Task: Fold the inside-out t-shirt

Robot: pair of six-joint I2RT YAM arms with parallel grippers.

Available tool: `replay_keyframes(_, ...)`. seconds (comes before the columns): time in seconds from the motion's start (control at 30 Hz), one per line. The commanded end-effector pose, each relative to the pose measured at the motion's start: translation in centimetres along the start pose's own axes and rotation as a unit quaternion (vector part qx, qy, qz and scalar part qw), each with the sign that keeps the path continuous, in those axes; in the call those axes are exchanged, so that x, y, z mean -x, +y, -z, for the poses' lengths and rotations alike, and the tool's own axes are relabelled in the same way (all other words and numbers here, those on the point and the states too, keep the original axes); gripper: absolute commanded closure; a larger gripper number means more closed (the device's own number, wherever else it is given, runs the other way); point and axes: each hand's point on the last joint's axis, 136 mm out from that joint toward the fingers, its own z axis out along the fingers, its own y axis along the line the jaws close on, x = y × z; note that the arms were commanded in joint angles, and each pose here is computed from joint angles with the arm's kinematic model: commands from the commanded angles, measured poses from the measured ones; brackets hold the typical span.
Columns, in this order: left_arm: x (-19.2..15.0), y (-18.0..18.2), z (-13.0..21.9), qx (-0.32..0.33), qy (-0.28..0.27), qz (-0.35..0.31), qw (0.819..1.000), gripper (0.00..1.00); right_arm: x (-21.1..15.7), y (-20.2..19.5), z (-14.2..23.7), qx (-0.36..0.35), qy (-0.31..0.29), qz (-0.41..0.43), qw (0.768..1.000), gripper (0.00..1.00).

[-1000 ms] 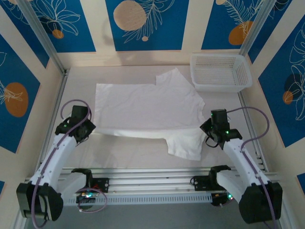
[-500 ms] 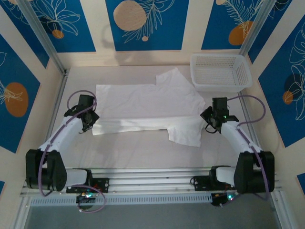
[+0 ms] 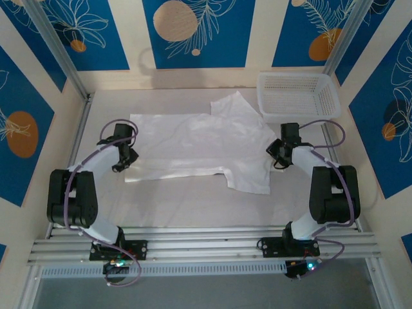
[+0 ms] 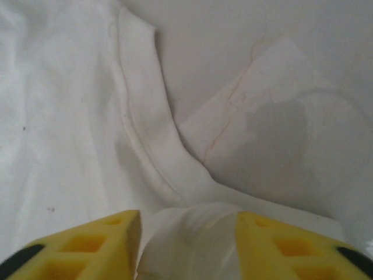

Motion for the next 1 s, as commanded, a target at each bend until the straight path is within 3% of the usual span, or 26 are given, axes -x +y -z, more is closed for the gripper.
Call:
replay_keyframes(0.0,2.7,-1.2,3.2,-0.050,-0.046,0.000,0.998,0.49,1.7,0.2,3.4,0.004,-0.038,0.001,0.999,0.45)
replay_keyframes(0.1,2.2,-2.0,6.1,-0.106,-0.046,-0.014,0.993,0.47,-0.7,-0.6,5.7,0.024,-0.028,-0.016,0.999,0.44)
replay_keyframes(0.23,-1.8,-4.5,10.4,-0.198,-0.027,-0.098,0.975,0.47,-6.6,-3.0,6.6,0.021,0.004,-0.021,1.000,0.44)
replay_keyframes(0.33,-6.2,-6.2,13.4,-0.251,-0.027,-0.204,0.946,0.47,-9.9,-4.6,6.6,0.008,0.042,-0.004,0.999,0.44)
replay_keyframes(0.5,-12.0,-7.2,15.5,-0.312,0.004,-0.312,0.897,0.43,-12.7,-5.9,6.1,-0.044,0.072,0.036,0.996,0.44)
replay_keyframes(0.77,-13.8,-7.0,16.3,-0.349,0.015,-0.333,0.876,0.32,-14.1,-4.7,3.5,-0.045,0.114,0.030,0.992,0.49)
replay_keyframes(0.83,-13.9,-6.9,16.5,-0.351,0.017,-0.336,0.874,0.30,-14.1,-4.4,3.0,-0.049,0.115,0.030,0.992,0.57)
replay_keyframes(0.87,-13.9,-6.8,16.5,-0.350,0.017,-0.337,0.874,0.30,-14.0,-4.1,3.0,-0.045,0.116,0.029,0.992,0.65)
replay_keyframes(0.93,-13.8,-6.5,16.3,-0.345,0.015,-0.336,0.876,0.29,-13.8,-3.2,3.3,-0.030,0.114,0.028,0.993,0.91)
replay_keyframes(0.97,-13.8,-6.4,16.2,-0.341,0.015,-0.334,0.878,0.29,-13.6,-2.8,3.7,-0.025,0.111,0.028,0.993,0.98)
